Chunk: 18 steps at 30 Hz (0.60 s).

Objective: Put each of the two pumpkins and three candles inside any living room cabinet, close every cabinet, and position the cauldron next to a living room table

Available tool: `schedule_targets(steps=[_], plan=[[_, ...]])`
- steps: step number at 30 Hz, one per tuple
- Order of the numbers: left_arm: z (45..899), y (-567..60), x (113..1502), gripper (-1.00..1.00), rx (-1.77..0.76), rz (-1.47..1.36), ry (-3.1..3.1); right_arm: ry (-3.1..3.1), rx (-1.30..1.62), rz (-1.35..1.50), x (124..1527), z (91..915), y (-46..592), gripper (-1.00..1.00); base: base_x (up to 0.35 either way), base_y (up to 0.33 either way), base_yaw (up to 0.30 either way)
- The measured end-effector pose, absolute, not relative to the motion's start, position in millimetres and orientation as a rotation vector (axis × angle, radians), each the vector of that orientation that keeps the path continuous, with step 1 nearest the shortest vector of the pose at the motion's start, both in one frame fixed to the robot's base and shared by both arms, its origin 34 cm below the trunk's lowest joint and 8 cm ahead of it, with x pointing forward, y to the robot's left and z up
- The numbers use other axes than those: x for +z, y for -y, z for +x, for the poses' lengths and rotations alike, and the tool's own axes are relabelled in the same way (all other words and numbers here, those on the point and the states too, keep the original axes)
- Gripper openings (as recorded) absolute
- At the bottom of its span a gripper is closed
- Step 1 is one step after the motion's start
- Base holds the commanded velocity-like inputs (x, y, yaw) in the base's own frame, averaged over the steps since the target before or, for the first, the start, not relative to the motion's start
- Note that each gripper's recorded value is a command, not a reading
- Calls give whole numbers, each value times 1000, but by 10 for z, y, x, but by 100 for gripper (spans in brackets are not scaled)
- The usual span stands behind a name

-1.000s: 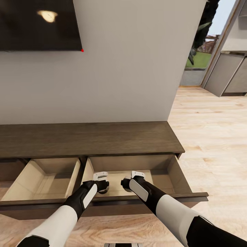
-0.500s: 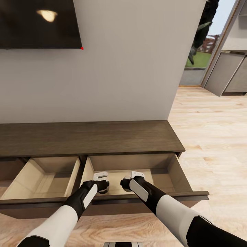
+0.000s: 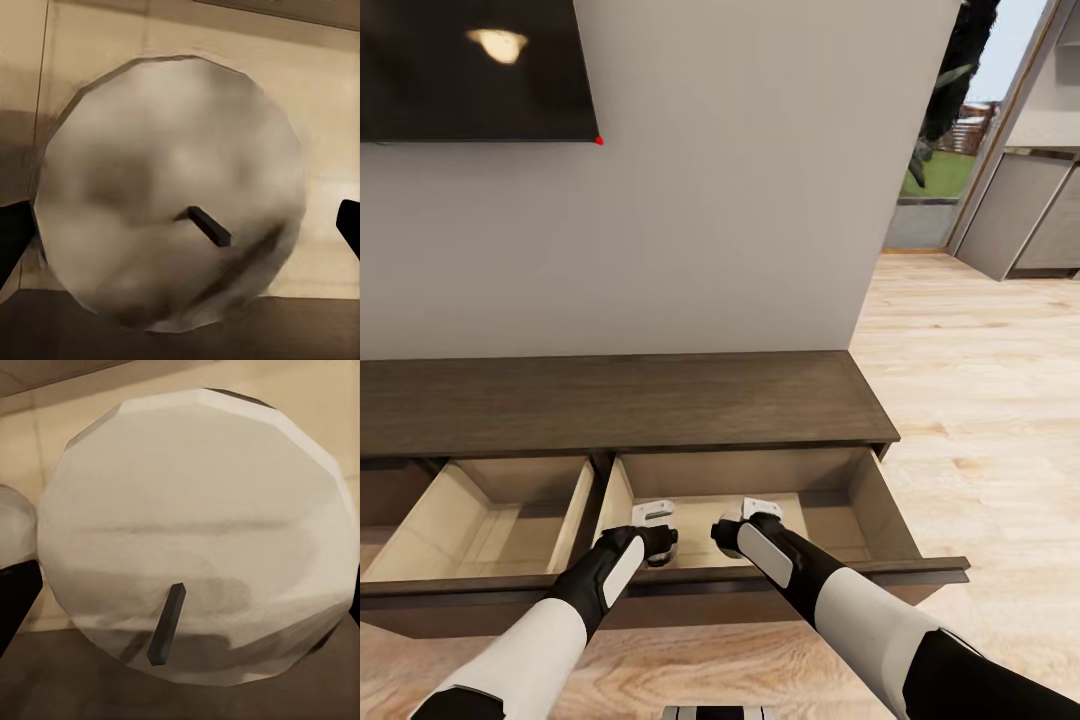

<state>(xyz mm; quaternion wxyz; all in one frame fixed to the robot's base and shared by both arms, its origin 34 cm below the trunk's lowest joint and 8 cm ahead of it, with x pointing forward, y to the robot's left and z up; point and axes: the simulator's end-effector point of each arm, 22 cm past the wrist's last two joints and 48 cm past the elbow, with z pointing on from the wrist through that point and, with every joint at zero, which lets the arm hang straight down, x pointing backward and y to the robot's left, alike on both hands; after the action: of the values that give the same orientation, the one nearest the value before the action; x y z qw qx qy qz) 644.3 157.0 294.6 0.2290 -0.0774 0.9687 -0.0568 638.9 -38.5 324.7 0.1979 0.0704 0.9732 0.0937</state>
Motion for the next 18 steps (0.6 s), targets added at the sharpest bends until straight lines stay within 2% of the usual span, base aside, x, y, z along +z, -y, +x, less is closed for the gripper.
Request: schedule_targets(steps=[2, 3, 18], plan=[[6444, -1571, 2948, 100, -156, -213, -2666, -2723, 262, 198, 3247, 6390, 386, -100, 0, 0, 0], [6445, -1571, 2948, 100, -156, -213, -2666, -2723, 262, 197, 3247, 6390, 385, 100, 0, 0, 0], [6473, -1570, 3061, 100, -155, -212, -2667, -2724, 263, 198, 3357, 6415, 385, 100, 0, 0, 0]])
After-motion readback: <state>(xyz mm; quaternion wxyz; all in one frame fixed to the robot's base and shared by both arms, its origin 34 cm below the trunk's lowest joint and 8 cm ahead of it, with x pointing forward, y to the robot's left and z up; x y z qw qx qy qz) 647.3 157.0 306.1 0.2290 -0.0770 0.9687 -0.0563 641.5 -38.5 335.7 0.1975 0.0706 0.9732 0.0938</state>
